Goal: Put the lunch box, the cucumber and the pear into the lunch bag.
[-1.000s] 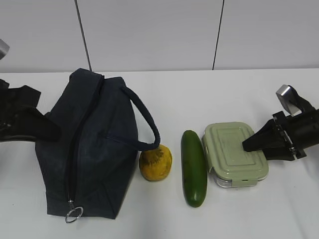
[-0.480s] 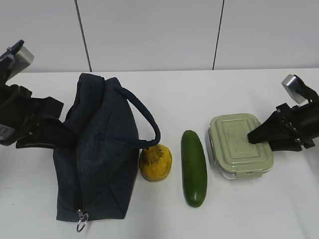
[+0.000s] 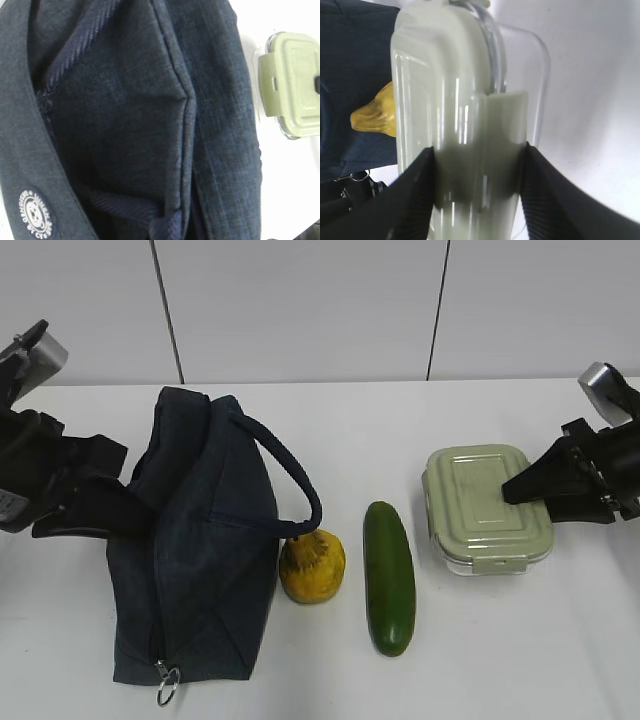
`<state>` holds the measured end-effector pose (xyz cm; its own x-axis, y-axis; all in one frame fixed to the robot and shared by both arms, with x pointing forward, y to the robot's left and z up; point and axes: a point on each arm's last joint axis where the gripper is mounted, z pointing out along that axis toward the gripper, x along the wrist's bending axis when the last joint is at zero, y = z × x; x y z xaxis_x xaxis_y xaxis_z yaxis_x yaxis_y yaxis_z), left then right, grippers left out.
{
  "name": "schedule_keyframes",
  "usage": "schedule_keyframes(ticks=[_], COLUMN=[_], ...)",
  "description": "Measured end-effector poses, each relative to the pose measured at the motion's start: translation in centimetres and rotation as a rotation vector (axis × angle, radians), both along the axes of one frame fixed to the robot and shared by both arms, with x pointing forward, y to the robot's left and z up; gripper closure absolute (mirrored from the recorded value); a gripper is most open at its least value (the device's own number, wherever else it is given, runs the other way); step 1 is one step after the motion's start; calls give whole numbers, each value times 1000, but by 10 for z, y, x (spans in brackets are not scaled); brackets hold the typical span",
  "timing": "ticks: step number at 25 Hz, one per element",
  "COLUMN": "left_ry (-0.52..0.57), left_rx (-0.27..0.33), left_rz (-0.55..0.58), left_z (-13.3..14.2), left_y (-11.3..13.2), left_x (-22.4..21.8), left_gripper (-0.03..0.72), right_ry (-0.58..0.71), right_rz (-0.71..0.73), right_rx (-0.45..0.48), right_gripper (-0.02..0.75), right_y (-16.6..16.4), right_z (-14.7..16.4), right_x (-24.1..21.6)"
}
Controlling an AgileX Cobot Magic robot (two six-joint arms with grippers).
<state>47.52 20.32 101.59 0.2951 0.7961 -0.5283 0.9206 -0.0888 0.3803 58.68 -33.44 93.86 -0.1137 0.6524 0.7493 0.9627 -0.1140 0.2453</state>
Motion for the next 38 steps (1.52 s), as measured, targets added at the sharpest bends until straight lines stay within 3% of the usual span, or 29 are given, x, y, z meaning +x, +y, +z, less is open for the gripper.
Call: schedule_keyframes(ticks=[11, 27, 32, 38], left_ry=[-1, -2, -4, -63], left_rx=[0, 1, 1, -20], left_rz=[1, 1, -2, -19], left_z=[0, 0, 0, 10], left_y=[0, 0, 0, -1], left_x=[0, 0, 0, -3], left_gripper=[701, 701, 701, 701], right_ry=[-60, -152, -180, -248], right_rz=[-40, 40, 63, 89], right_rx=[27, 187, 277, 339], right_gripper=[359, 359, 359, 359], right_y=[10, 88, 116, 137], right_z=[34, 81, 96, 120], right_x=[-3, -1, 2, 8])
